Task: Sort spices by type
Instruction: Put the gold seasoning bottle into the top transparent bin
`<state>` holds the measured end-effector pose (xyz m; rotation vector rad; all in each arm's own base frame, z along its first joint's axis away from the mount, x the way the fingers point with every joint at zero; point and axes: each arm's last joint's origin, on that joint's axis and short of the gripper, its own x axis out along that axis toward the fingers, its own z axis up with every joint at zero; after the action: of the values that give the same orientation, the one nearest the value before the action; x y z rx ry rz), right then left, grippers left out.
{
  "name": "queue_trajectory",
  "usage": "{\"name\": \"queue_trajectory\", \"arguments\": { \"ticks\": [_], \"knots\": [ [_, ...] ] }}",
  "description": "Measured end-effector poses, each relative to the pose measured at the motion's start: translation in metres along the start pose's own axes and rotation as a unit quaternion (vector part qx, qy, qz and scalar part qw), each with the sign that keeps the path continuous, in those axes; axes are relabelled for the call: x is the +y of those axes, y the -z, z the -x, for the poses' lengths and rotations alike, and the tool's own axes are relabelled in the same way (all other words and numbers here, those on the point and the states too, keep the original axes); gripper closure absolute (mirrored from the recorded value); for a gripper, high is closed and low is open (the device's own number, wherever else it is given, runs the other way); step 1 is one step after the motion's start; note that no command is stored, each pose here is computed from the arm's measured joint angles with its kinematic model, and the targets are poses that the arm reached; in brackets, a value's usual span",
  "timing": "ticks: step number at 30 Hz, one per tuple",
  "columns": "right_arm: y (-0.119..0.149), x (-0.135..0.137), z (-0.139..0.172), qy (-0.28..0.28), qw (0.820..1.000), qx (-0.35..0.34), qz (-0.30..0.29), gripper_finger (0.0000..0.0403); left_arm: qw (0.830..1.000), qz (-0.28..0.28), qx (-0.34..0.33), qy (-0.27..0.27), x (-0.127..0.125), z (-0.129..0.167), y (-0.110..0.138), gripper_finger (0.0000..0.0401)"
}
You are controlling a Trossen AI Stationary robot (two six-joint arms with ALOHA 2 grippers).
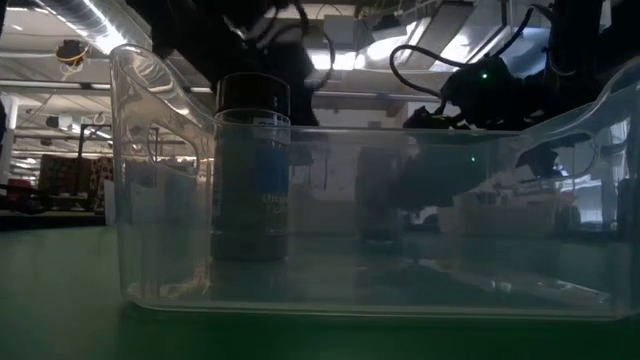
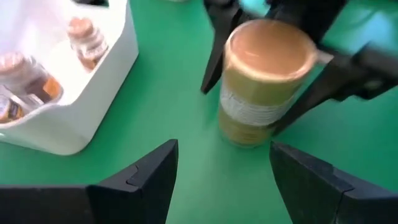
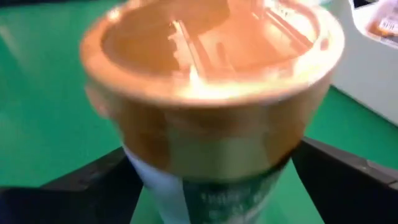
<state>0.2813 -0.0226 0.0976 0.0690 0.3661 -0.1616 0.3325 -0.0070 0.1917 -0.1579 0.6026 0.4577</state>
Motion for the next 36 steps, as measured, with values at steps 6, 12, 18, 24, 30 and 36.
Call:
{"name": "queue_trajectory", "arguments": {
  "ticks": [6, 12, 18, 24, 30, 36],
  "knots": [
    [-0.008, 0.001, 0.007, -0.005, 1.000, 0.014, 0.013, 0.0012, 0.998, 0.006, -0.050, 0.025, -0.005, 0.014, -0.015, 0.0164],
    [-0.020, 0.000, 0.023, -0.003, 0.999, 0.047, 0.024, 0.0011, 0.996, 0.018, -0.080, 0.036, -0.005, 0.009, -0.020, 0.0164],
    [-0.032, -0.001, 0.041, 0.013, 0.997, 0.070, 0.034, 0.0011, 0.991, 0.042, -0.101, 0.081, -0.001, 0.007, -0.032, 0.0164],
    [-0.040, -0.002, 0.052, 0.016, 0.996, 0.074, 0.041, 0.0010, 0.989, 0.021, -0.118, 0.089, -0.003, 0.010, -0.049, 0.0164],
    [-0.037, -0.002, 0.057, 0.016, 0.993, 0.104, 0.049, 0.0010, 0.968, -0.070, -0.207, 0.126, -0.028, 0.028, -0.065, 0.0164],
    [-0.038, -0.002, 0.055, 0.014, 0.993, 0.091, 0.069, 0.0010, 0.939, -0.082, -0.306, 0.135, -0.036, 0.041, -0.080, 0.0164]
  ]
}}
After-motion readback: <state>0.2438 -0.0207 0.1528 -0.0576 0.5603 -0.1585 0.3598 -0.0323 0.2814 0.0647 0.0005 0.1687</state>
